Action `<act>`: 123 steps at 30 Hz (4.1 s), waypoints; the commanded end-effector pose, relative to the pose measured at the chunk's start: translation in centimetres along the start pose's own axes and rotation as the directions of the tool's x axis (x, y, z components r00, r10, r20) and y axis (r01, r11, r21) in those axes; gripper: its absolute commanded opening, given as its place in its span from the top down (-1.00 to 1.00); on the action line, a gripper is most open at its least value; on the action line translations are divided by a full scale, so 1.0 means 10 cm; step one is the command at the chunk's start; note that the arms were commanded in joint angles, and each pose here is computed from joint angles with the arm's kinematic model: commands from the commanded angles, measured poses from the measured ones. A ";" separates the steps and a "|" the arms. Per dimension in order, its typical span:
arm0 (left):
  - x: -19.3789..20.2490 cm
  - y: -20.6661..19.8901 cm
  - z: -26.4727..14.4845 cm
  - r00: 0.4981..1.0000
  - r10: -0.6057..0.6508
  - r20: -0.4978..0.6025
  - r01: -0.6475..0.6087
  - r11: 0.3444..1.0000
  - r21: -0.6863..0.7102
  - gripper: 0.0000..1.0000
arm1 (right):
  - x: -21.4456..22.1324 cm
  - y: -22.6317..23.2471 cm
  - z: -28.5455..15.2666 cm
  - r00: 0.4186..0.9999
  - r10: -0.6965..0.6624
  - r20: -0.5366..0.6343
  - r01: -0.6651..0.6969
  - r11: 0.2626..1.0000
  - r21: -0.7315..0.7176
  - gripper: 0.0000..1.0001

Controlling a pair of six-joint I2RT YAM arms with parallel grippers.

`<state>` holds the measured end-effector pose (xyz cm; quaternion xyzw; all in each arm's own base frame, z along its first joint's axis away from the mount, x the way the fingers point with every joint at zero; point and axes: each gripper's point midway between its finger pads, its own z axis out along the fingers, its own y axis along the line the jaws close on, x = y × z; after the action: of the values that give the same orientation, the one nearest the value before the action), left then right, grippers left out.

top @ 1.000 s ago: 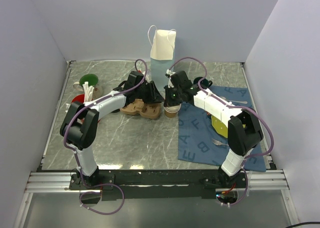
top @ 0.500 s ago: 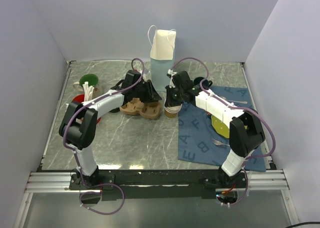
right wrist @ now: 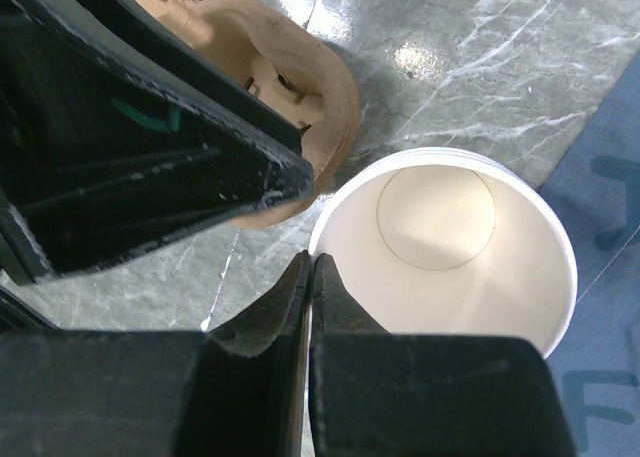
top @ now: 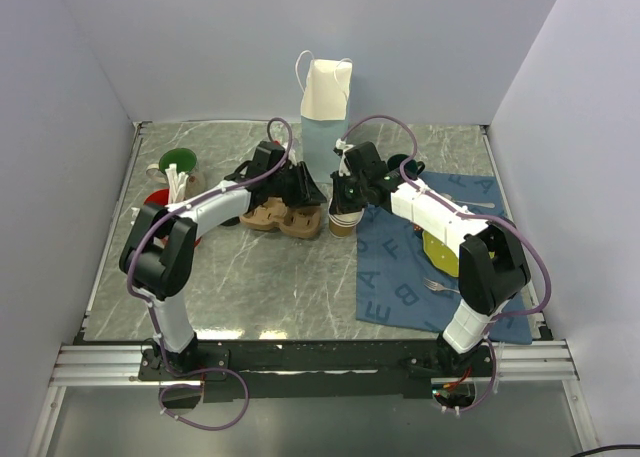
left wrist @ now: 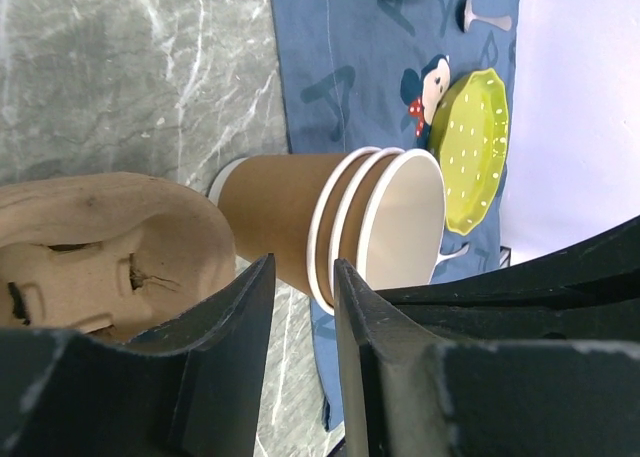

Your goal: Pack the takeout coffee

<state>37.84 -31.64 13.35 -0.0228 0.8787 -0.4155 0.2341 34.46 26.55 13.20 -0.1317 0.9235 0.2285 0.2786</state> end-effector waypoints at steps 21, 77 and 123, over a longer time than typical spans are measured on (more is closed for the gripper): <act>0.12 -0.03 0.19 0.999 0.042 -0.031 -0.041 0.999 0.013 0.30 | -0.02 0.04 -0.08 1.000 0.004 0.009 -0.004 1.000 -0.025 1.00; -0.12 -0.30 -0.08 0.997 0.073 0.028 -0.074 0.995 0.071 0.28 | -0.24 0.06 -0.11 0.998 -0.030 0.063 0.031 0.999 -0.020 1.00; 0.30 0.13 0.20 0.994 0.092 -0.056 -0.099 0.983 -0.151 0.34 | -0.54 0.13 -0.19 0.985 -0.066 0.161 0.070 0.997 -0.020 1.00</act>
<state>37.27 -33.52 12.63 0.0030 0.8914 -0.3763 0.2526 34.93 25.90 13.76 -0.1442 0.9231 0.2133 0.2858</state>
